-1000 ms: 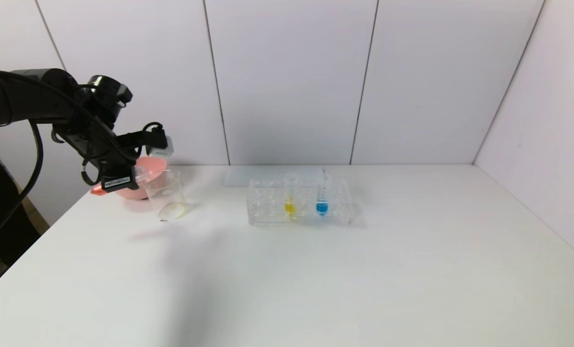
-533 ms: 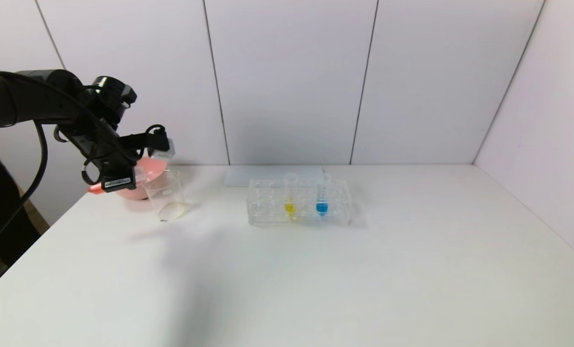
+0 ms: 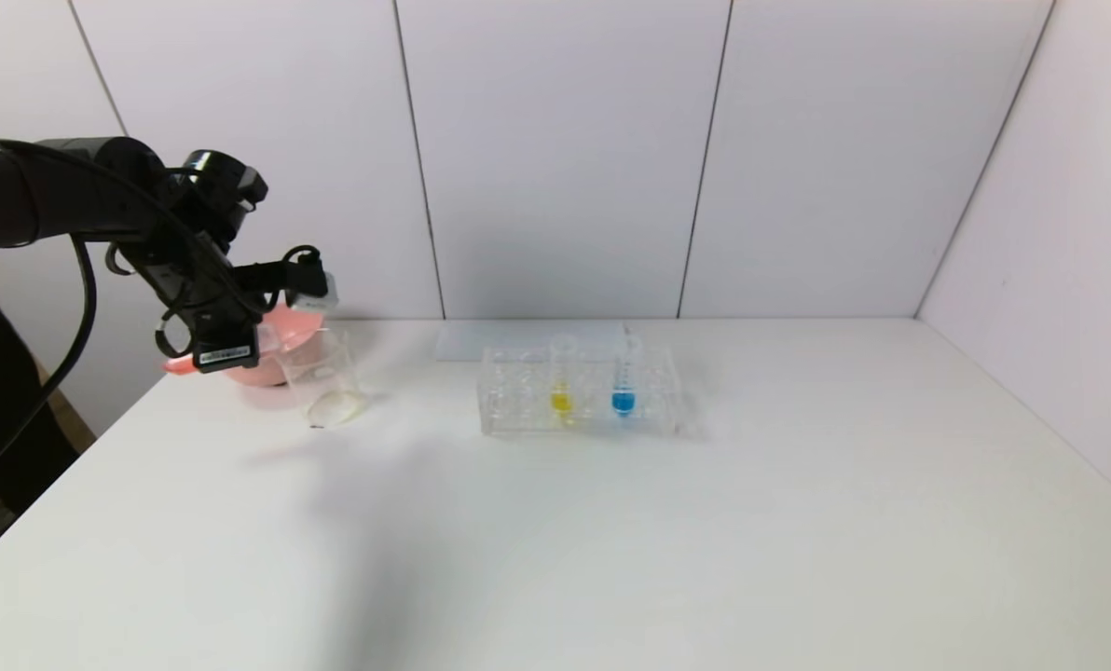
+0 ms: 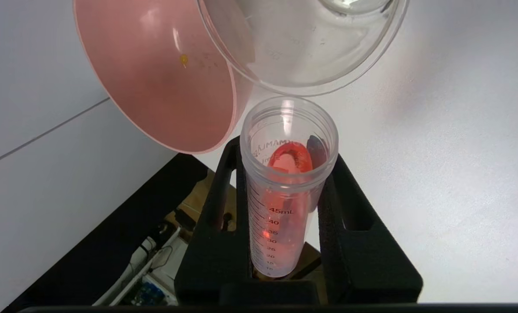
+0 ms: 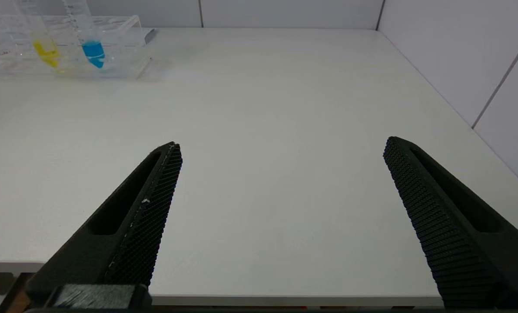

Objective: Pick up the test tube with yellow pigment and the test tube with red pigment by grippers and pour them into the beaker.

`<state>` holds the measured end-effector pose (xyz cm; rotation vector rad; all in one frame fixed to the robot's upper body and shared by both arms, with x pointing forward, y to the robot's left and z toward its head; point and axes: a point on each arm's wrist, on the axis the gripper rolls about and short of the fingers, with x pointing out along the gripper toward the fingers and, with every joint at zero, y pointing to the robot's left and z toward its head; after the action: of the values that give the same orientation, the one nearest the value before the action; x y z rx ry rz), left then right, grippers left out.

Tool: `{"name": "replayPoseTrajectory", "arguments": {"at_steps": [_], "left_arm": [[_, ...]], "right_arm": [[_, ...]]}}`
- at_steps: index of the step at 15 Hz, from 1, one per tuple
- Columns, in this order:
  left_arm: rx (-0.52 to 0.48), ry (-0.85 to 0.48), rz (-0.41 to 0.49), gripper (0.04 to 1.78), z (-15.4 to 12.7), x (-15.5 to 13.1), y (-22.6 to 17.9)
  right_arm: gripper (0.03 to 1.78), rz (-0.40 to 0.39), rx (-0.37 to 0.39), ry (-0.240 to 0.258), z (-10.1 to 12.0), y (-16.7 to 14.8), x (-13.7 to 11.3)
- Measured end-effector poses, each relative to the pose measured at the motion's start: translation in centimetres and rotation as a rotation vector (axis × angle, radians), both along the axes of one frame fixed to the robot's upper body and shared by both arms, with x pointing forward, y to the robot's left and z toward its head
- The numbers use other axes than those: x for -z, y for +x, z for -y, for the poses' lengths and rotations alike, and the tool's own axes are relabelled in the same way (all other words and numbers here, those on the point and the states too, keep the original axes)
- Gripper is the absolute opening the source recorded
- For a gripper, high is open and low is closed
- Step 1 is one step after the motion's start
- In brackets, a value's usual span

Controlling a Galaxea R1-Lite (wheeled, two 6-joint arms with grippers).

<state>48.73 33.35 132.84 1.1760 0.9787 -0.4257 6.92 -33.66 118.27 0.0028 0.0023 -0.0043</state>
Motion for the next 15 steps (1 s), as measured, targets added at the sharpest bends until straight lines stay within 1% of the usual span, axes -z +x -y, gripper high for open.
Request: {"name": "replayPoseTrajectory", "arguments": {"at_steps": [12, 15], "left_arm": [[-0.001, 0.030, -0.004, 0.45, 0.63, 0.20, 0.12], [-0.016, 0.073, -0.007, 0.45, 0.69, 0.27, 0.16]], "right_arm": [[1.70, 0.000, 0.000, -0.001, 0.00, 0.00, 0.00], [1.70, 0.000, 0.000, 0.000, 0.00, 0.00, 0.00]]}}
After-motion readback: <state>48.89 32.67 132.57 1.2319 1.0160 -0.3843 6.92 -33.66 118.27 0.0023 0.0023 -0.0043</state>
